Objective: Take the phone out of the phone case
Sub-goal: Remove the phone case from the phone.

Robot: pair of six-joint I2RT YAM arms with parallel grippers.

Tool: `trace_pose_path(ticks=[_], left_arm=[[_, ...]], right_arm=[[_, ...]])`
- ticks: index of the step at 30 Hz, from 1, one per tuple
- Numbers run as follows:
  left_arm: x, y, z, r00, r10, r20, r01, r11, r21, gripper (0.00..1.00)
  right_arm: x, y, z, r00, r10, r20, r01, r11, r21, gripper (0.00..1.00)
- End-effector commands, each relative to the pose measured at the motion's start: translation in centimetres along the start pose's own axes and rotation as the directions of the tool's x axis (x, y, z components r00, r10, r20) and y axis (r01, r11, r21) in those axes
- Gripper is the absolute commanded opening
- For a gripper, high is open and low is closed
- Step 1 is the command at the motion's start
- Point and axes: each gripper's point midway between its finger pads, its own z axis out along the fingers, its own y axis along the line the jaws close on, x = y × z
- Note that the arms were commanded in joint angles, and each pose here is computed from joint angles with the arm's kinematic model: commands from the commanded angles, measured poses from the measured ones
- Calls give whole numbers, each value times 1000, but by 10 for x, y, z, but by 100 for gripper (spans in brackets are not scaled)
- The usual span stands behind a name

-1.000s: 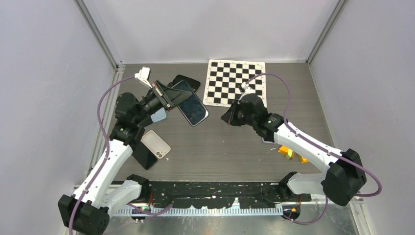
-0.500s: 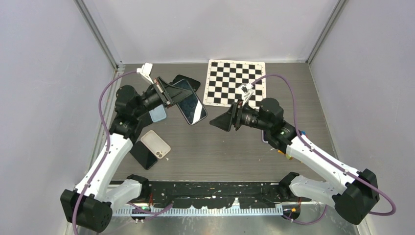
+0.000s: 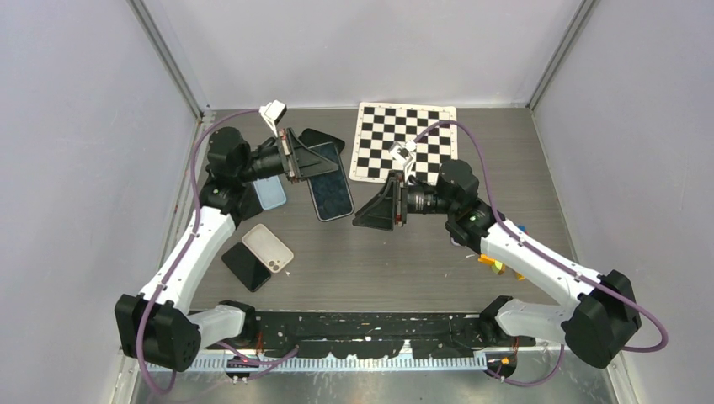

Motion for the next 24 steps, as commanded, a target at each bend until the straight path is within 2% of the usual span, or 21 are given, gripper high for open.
trace_pose_path(ticks=[1,9,12,16,24], left_arm=[[-1,-35,-5,993,113,-42,-108,989,102,0],[-1,-31,-3,995,90,-51,-84,990,112,0],[-2,-31,-3,995,85,-49,-79,990,119,0],[-1,-31,-2,997,67,-46,-61,991,123,0],[10,-32,-2,998,38,-57,-29,987,157,0]], right_arm=[[-30,30,4,996,-77,45,81,991,-109,48],[-36,32,12,997,-66,36,70,987,-148,27],[-34,29,14,998,-64,25,67,987,-148,15],[-33,20,17,998,-63,16,65,991,-118,3],[-39,-24,25,999,-20,30,17,996,92,1]])
